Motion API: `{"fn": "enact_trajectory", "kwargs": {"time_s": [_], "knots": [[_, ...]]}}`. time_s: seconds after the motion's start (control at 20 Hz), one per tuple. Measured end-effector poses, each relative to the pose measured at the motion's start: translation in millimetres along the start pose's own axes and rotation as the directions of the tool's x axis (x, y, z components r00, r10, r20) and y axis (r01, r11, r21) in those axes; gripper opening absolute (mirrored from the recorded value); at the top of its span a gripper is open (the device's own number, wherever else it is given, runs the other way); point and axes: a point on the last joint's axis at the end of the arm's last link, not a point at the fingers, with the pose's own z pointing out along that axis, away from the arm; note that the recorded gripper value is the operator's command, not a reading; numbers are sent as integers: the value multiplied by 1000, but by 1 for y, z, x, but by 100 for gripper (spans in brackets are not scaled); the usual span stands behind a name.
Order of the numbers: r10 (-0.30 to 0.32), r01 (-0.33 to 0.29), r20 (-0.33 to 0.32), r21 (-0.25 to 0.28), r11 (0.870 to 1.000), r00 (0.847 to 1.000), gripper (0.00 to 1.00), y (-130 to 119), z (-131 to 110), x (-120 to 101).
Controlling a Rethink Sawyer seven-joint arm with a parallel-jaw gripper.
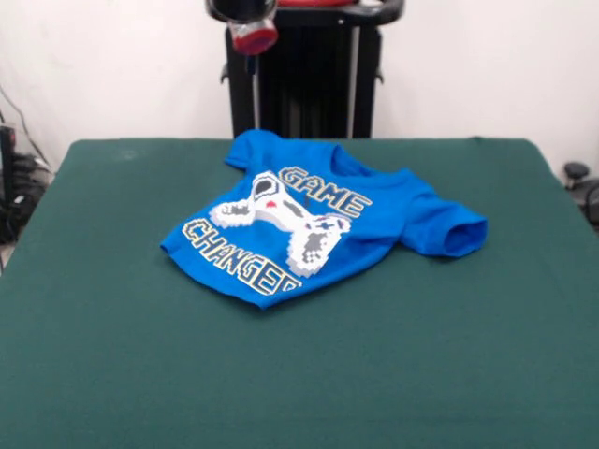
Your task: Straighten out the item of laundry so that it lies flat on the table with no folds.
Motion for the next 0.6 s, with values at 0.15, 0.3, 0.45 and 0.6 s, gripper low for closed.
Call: {"fn": "enact_trajectory", "kwargs": {"time_s": [0.15,0.3,0.45,0.6], "knots": [[-11,10,-19,-14,1000,1000,100,6,1,-2],[-38,37,-35,-27,999,999,100,17,2,1],[-74,72,-35,-36,997,997,100,32,1,9],[-103,102,-28,-42,994,994,100,48,3,15]]}}
